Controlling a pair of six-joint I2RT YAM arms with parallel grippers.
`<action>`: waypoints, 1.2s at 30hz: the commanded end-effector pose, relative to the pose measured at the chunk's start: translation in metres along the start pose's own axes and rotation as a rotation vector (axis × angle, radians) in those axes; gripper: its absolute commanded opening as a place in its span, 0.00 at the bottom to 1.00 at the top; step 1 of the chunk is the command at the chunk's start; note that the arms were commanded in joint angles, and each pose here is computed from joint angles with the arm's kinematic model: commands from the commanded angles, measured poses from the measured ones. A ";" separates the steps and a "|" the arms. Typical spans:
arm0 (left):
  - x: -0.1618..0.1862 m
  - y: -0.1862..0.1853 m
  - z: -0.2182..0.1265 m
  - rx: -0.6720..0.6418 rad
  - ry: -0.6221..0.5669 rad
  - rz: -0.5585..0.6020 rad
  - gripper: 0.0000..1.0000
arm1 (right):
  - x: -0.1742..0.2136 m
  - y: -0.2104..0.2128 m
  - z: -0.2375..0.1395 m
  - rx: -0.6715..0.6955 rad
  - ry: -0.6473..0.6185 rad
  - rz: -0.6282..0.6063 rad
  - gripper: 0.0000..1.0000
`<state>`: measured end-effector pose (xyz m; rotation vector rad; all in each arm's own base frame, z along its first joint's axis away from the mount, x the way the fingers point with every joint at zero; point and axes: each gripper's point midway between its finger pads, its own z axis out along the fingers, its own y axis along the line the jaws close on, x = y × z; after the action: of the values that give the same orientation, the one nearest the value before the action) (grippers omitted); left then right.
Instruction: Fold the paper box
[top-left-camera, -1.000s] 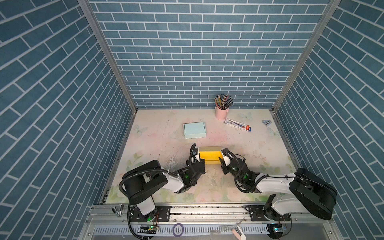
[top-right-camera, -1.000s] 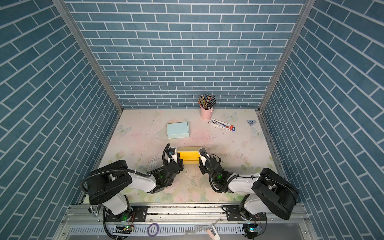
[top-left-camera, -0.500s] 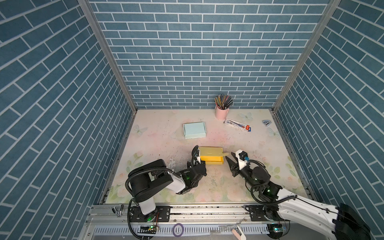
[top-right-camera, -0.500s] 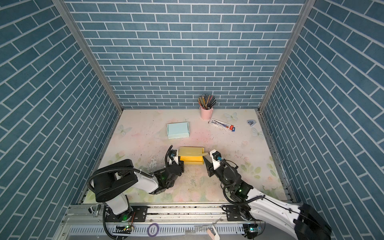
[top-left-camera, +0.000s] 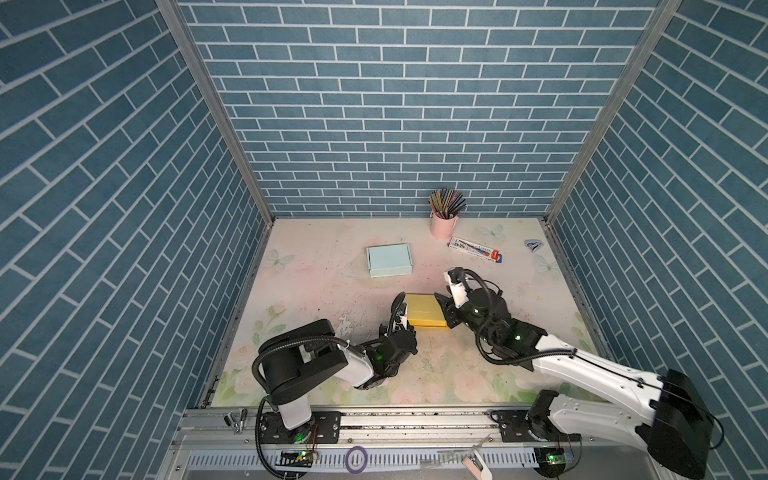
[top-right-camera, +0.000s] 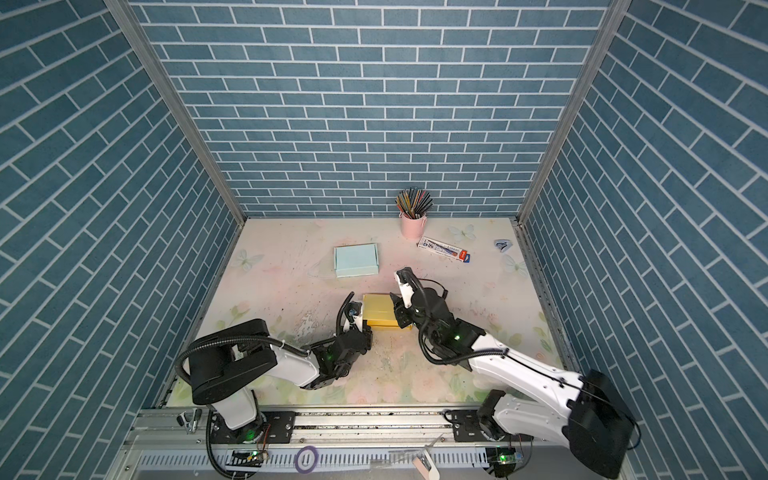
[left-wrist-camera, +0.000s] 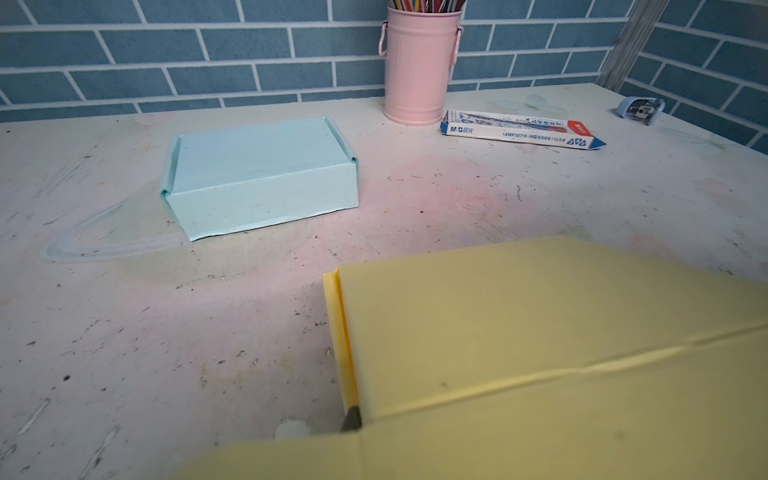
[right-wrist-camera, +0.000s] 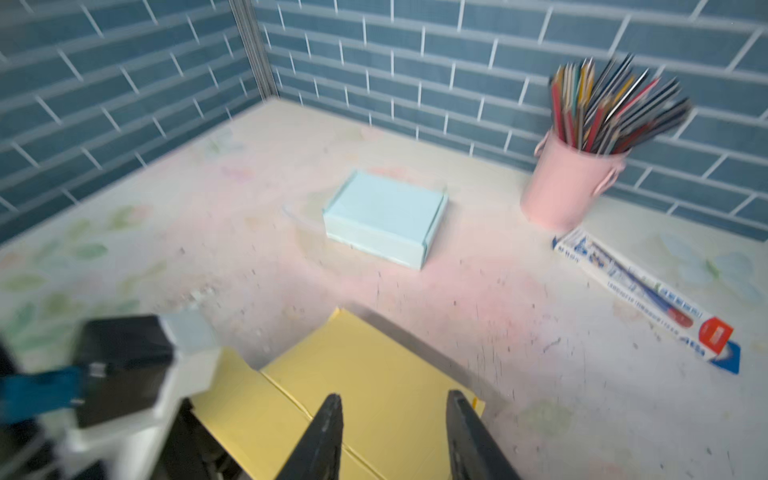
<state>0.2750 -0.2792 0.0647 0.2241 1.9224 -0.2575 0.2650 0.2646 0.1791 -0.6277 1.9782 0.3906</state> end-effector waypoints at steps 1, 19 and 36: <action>-0.002 -0.008 -0.003 0.044 0.010 -0.013 0.19 | 0.031 -0.005 0.015 0.015 0.145 0.017 0.42; 0.026 -0.043 -0.069 0.349 0.290 0.006 0.99 | 0.089 -0.026 0.045 0.057 0.264 0.072 0.40; -0.069 0.008 -0.038 0.237 0.405 -0.138 0.93 | 0.096 -0.026 0.041 0.046 0.260 0.085 0.40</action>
<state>0.2655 -0.2614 0.1507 0.2732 2.2564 -0.5541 0.2758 0.2414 0.0773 -0.6236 2.2433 0.3037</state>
